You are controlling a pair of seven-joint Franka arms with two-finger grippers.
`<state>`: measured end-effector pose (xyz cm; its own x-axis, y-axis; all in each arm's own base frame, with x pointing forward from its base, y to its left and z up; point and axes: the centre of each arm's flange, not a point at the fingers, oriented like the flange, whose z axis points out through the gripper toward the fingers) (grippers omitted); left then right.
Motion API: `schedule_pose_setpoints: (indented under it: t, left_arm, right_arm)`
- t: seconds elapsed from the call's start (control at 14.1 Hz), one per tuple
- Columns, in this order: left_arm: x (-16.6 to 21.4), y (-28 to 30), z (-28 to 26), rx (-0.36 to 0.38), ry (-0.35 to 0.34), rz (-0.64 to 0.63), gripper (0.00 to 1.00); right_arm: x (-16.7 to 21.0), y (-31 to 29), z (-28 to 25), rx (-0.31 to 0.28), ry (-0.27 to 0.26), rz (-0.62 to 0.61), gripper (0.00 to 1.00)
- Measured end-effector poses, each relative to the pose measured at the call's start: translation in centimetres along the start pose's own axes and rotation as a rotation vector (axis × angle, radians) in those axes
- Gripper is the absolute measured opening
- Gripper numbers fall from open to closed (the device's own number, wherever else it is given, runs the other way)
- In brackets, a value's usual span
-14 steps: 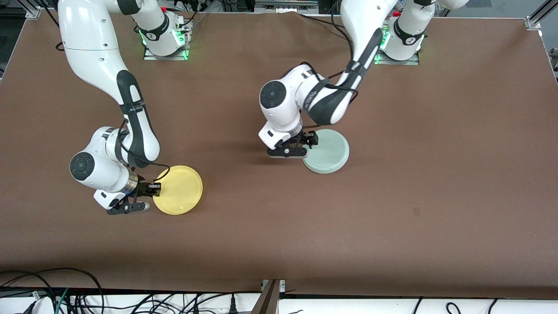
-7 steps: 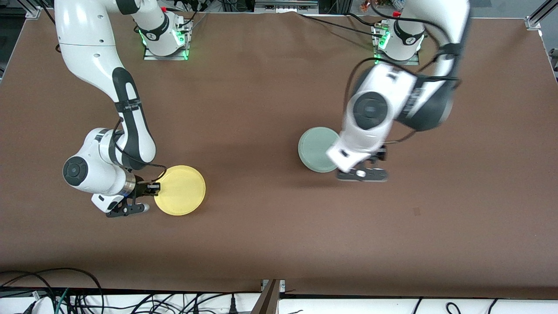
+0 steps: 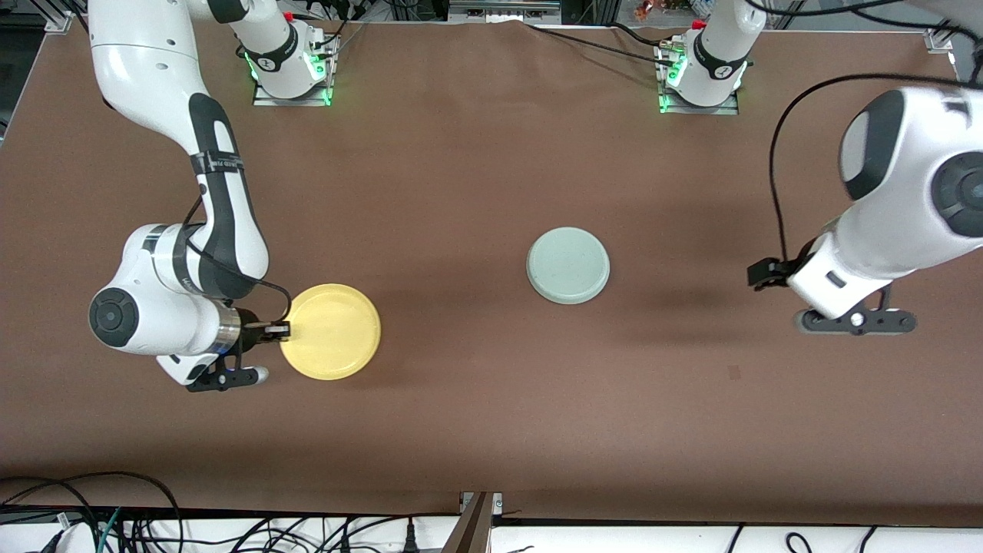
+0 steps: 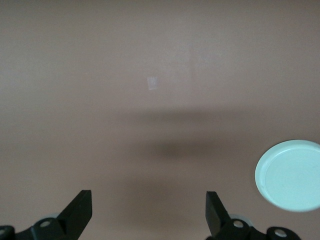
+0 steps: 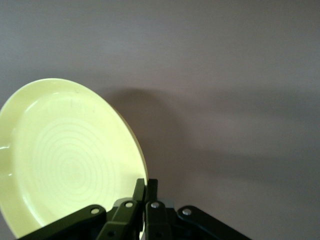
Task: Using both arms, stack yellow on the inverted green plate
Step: 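Carry the yellow plate with the right gripper over the green plate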
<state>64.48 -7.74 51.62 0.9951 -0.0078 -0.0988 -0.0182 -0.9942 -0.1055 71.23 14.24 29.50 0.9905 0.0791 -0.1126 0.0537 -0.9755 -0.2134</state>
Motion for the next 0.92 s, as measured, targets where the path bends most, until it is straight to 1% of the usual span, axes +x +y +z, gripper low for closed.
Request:
schedule_pose_setpoints:
  t: [0.14, 0.21, 0.28, 0.43, 0.5, 0.71, 0.92]
  left_arm:
    - [-2.9, -0.5, -2.5, -0.003, -0.008, 0.055, 1.0]
    - [-4.5, -1.0, -3.6, -0.005, -0.02, 0.074, 1.0]
    - [-6.2, -1.8, -4.5, -0.006, -0.032, 0.083, 1.0]
    - [-9.1, -3.1, -5.5, -0.011, -0.041, 0.099, 1.0]
    - [-9.8, -3.6, -5.8, -0.013, -0.039, 0.1, 1.0]
    - [-9.9, -6.7, -5.4, -0.022, -0.025, 0.055, 1.0]
    - [-9.3, -8.6, -5.4, -0.025, 0.016, 0.022, 1.0]
  right_arm:
    - [-0.8, -5.9, 1.4, 0.074, -0.029, 0.068, 0.02]
    - [-1.5, -9.2, 2.3, 0.096, -0.049, 0.101, 0.02]
    - [-2.4, -13.0, 3.2, 0.11, -0.056, 0.129, 0.02]
    - [-4.7, -21.1, 4.8, 0.123, -0.026, 0.167, 0.02]
    - [-6.1, -24.9, 5.7, 0.127, -0.007, 0.176, 0.02]
    - [-11.5, -34.6, 9.6, 0.15, 0.06, 0.215, 0.02]
    - [-16.5, -39.6, 14.0, 0.158, 0.098, 0.215, 0.02]
